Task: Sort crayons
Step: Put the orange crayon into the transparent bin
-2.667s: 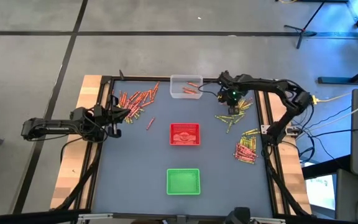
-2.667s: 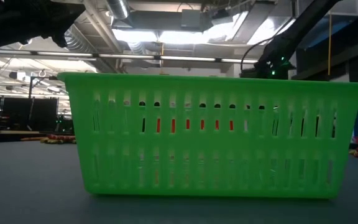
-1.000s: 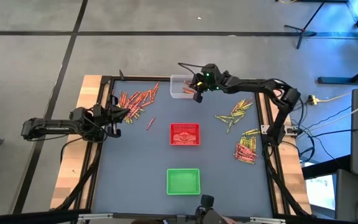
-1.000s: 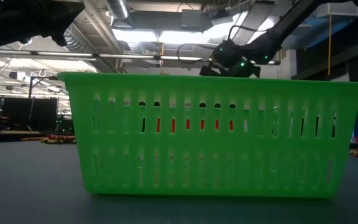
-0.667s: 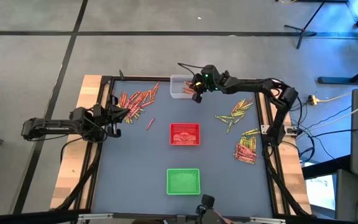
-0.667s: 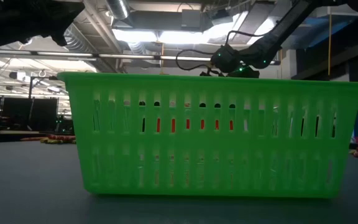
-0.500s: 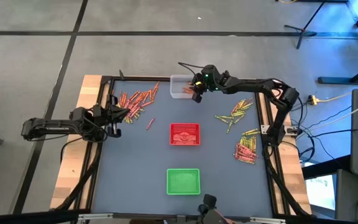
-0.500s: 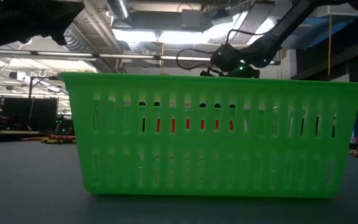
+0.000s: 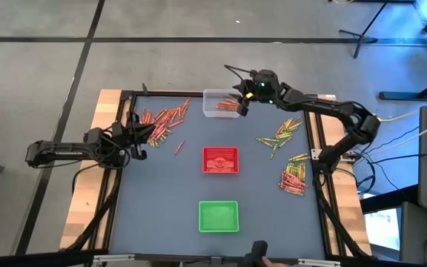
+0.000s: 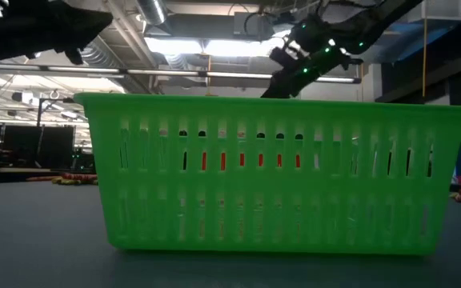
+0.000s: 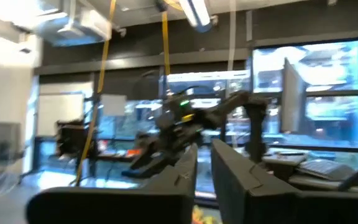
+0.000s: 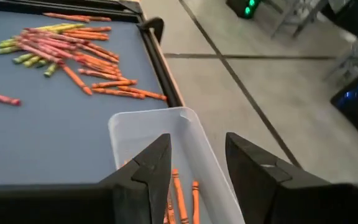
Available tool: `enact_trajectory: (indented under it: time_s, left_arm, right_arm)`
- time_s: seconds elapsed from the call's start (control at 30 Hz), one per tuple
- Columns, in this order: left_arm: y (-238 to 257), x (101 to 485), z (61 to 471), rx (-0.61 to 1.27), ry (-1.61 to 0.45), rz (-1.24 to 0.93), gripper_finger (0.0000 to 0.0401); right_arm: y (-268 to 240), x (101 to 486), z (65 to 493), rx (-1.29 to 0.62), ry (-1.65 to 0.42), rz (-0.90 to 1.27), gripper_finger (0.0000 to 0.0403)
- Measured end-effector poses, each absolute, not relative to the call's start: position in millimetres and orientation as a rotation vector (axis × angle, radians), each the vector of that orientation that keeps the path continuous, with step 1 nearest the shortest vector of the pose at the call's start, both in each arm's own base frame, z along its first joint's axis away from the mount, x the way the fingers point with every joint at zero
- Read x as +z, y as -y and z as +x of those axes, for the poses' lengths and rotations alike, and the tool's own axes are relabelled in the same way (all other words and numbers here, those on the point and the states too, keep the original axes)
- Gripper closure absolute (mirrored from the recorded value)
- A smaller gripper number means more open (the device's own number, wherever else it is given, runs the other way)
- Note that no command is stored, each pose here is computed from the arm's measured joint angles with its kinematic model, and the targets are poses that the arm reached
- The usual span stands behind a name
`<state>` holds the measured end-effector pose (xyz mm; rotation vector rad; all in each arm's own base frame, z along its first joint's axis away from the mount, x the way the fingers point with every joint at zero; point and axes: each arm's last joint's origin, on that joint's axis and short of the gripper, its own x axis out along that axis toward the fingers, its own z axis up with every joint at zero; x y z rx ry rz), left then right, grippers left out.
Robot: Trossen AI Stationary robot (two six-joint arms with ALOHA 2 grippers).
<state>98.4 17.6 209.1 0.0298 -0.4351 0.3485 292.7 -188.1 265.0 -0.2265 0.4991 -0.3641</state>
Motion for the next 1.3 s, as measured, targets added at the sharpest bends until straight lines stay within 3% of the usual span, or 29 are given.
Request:
enact_trajectory:
  time_s: [0.3, 0.9, 1.3]
  left_arm:
    - [-23, 223, 110, 0.504, 0.239, 0.036, 0.0295]
    - [-54, 259, 165, 0.697, -0.276, -0.054, 0.0293]
    - [-114, 230, 210, 0.701, -0.747, -0.231, 0.0293]
  right_arm:
    - [141, 266, 263, -0.315, -0.371, -0.320, 0.0252]
    - [78, 250, 240, -0.177, -0.219, -0.294, 0.0252]
    - [40, 249, 250, -0.104, -0.213, -0.272, 0.0252]
